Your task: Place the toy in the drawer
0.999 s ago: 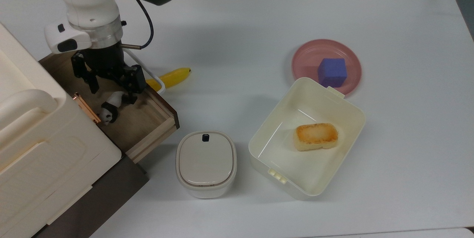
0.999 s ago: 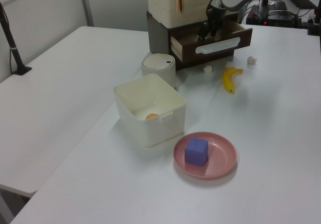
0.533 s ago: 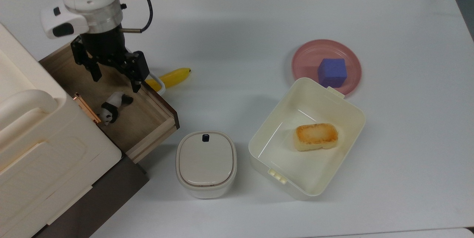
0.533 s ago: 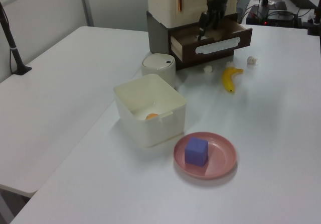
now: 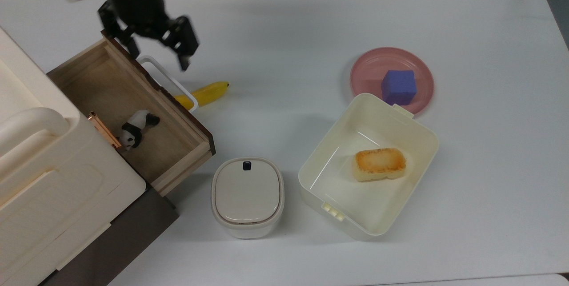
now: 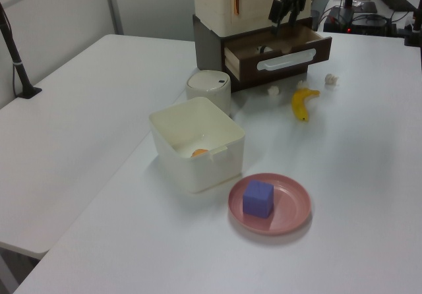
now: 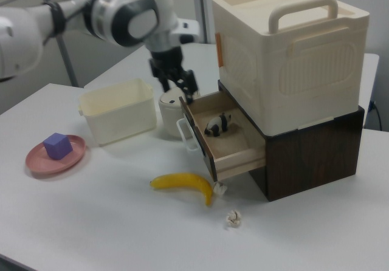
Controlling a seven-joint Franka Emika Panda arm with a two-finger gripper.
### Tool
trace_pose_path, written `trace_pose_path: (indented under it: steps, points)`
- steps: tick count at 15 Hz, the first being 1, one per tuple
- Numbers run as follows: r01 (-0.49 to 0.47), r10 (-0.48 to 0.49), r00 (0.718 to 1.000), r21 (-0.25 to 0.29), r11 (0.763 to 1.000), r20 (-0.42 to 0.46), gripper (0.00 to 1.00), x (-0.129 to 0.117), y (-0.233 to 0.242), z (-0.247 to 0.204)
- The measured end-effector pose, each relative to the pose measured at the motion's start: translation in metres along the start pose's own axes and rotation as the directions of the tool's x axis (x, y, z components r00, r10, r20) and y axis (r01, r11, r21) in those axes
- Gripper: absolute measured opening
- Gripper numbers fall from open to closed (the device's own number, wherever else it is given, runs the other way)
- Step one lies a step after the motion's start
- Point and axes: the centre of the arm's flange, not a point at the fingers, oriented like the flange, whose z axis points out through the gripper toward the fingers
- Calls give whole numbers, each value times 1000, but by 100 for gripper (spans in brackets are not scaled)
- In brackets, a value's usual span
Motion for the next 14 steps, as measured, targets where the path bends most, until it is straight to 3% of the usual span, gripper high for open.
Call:
trace_pose_path:
  steps: [7, 14]
  points:
    - [165, -158, 978, -36, 986, 137, 100, -52, -78, -41]
    - [220, -205, 961, -66, 973, 186, 100, -66, -99, -34]
